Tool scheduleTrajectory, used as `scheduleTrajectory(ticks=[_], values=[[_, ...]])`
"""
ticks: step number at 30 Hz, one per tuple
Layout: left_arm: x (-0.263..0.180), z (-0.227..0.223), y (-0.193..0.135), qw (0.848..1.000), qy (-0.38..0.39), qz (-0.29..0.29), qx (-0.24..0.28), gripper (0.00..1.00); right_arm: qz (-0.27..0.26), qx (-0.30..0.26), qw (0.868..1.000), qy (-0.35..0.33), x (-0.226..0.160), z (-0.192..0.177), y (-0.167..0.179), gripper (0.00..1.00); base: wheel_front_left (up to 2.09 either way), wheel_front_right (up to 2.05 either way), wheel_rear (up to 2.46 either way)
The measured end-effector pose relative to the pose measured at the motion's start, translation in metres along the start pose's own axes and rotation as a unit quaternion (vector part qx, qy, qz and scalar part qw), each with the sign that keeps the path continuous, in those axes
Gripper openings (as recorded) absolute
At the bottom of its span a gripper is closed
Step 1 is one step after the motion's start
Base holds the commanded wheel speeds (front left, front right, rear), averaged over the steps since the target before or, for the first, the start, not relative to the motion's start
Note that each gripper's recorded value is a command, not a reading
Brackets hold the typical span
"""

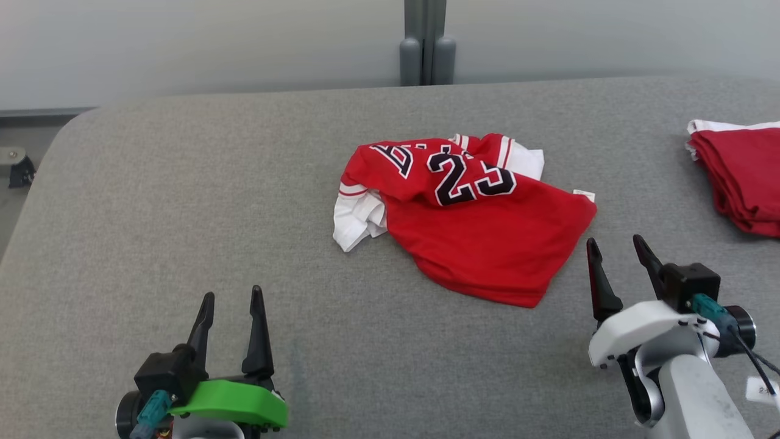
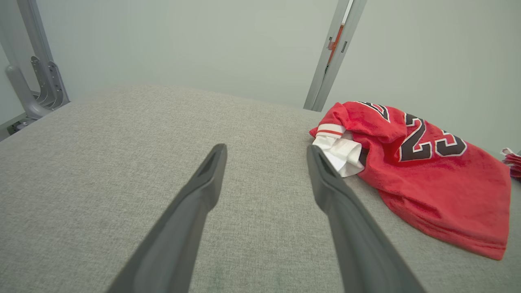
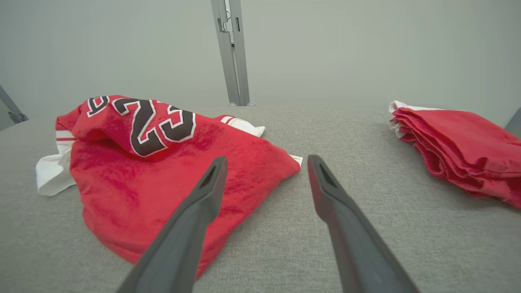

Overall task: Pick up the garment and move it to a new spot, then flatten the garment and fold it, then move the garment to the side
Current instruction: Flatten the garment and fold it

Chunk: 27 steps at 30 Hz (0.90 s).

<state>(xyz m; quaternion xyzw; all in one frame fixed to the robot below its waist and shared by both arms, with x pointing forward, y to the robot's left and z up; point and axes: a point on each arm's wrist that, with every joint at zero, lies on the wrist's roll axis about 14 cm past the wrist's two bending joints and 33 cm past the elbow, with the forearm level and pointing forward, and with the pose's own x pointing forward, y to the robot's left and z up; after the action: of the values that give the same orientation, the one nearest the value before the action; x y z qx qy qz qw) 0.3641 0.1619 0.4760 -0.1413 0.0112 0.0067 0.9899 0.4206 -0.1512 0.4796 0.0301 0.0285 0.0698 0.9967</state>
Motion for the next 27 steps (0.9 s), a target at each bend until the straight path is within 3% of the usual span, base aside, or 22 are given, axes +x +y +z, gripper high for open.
scheduleTrajectory(ticks=[9,12,13,14,15,20,27], values=[[0.006,-0.007,0.020,0.999,0.012,0.033,0.002,1.00,0.025,0.007,0.990,0.142,0.047,-0.070,0.018,1.00,0.00,0.00,0.00],[0.004,-0.009,0.029,0.999,0.015,0.049,0.003,1.00,0.038,0.010,0.986,0.159,0.058,-0.082,0.029,1.00,0.00,0.00,0.00],[0.003,-0.010,0.032,0.998,0.017,0.052,0.004,1.00,0.042,0.012,0.987,0.158,0.061,-0.084,0.032,0.42,0.00,0.00,0.00],[0.002,-0.010,0.034,0.998,0.018,0.057,0.005,1.00,0.046,0.013,0.986,0.157,0.064,-0.085,0.036,0.27,0.00,0.00,0.00],[0.001,-0.011,0.037,0.998,0.019,0.062,0.004,1.00,0.050,0.015,0.987,0.152,0.066,-0.085,0.039,0.00,0.00,0.00,0.00],[-0.002,-0.008,0.040,0.997,0.015,0.069,0.004,1.00,0.055,0.011,0.993,0.103,0.074,-0.064,0.038,0.00,0.00,0.00,0.00],[-0.001,-0.003,0.028,0.999,0.006,0.052,0.000,1.00,0.041,-0.007,0.998,-0.037,0.082,0.026,0.015,0.00,0.00,0.00,0.00]])
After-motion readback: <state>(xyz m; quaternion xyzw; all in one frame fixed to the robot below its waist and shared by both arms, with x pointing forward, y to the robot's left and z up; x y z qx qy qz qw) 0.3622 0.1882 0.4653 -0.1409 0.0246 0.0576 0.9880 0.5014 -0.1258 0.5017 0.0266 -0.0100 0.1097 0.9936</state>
